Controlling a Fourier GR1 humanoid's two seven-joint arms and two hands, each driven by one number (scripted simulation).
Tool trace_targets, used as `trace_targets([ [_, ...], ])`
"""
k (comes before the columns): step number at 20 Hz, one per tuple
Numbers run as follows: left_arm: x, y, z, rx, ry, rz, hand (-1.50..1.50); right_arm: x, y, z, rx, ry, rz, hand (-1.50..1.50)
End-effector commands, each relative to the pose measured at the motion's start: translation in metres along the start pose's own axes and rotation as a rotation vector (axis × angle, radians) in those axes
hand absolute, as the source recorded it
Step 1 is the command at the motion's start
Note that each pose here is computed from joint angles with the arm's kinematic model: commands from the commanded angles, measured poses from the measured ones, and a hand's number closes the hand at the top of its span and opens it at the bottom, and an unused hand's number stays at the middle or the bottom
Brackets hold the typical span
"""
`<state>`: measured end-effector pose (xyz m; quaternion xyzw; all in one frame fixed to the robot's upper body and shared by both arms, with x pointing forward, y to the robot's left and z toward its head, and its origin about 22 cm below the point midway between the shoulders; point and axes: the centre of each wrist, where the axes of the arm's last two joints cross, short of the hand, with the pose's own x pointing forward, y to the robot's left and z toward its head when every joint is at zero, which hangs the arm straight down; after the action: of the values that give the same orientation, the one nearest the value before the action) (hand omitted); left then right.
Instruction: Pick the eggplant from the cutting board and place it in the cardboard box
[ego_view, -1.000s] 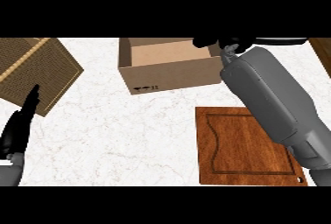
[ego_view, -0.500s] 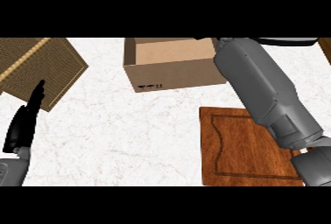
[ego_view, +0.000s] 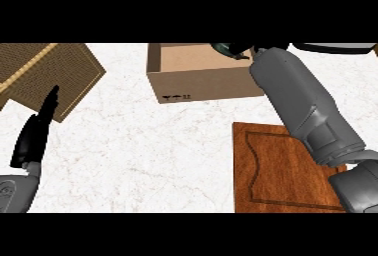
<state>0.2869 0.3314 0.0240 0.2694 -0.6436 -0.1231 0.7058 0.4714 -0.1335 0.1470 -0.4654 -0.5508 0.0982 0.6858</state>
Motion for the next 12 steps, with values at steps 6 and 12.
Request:
trace_targets([
  [6,0.005,0.004,0.0,-0.007,-0.015,0.0,0.0,-0.007,0.004,-0.002,-0.048,-0.044,-0.109,-1.5],
  [12,-0.008,-0.005,0.007,-0.005,-0.01,-0.012,0.0,0.0,-0.01,-0.008,-0.21,-0.125,-0.256,-1.5],
])
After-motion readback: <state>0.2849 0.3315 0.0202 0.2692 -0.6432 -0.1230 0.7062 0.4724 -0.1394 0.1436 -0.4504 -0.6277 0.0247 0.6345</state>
